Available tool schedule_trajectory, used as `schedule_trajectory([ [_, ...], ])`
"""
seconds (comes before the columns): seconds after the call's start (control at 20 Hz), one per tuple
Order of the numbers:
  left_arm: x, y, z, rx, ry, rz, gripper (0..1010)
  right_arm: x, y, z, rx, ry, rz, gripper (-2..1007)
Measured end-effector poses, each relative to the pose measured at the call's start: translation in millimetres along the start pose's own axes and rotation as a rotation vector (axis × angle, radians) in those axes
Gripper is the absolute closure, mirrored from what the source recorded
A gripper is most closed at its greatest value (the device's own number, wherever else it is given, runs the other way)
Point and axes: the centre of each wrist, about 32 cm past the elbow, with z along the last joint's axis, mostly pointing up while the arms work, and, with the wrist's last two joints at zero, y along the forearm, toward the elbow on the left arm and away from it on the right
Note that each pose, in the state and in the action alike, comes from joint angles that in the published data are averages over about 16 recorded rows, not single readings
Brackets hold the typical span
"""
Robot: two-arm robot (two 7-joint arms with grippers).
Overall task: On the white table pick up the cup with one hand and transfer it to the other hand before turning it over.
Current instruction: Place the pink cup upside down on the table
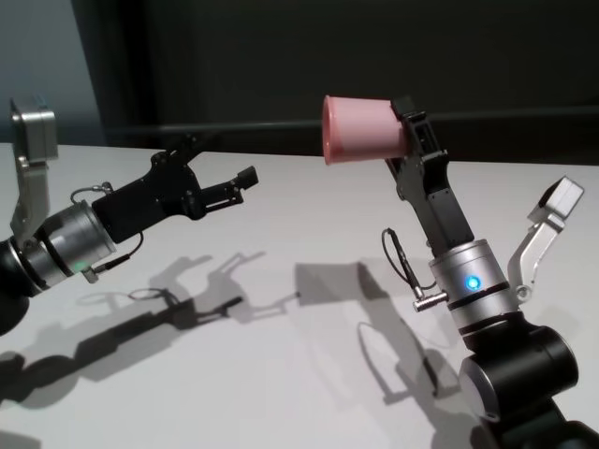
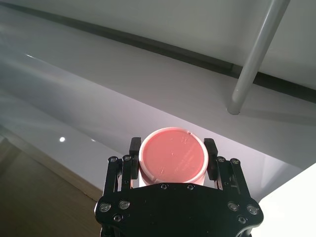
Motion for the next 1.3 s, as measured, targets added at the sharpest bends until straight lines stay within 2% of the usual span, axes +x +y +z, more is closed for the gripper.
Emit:
schedule_trajectory([
  [0.2, -7.1, 2.4, -2.9, 0.022, -0.031, 0.087, 9, 0.0, 0.0, 0.0, 0.0, 0.0, 0.0, 269],
  [0.4, -13.9, 0.9, -6.9, 0.057, -0.053, 0.155, 9, 0.0, 0.0, 0.0, 0.0, 0.0, 0.0, 269],
  [0.65, -21.7, -1.4, -15.8, 0.111, -0.056, 0.226, 9, 0.0, 0.0, 0.0, 0.0, 0.0, 0.0, 269],
  [0.95, -29.4, 0.0, -31.0, 0.166, -0.034, 0.282, 9, 0.0, 0.0, 0.0, 0.0, 0.0, 0.0, 269],
  [1.3, -35.0, 6.1, -47.3, 0.194, -0.026, 0.315, 9, 0.0, 0.0, 0.0, 0.0, 0.0, 0.0, 268],
])
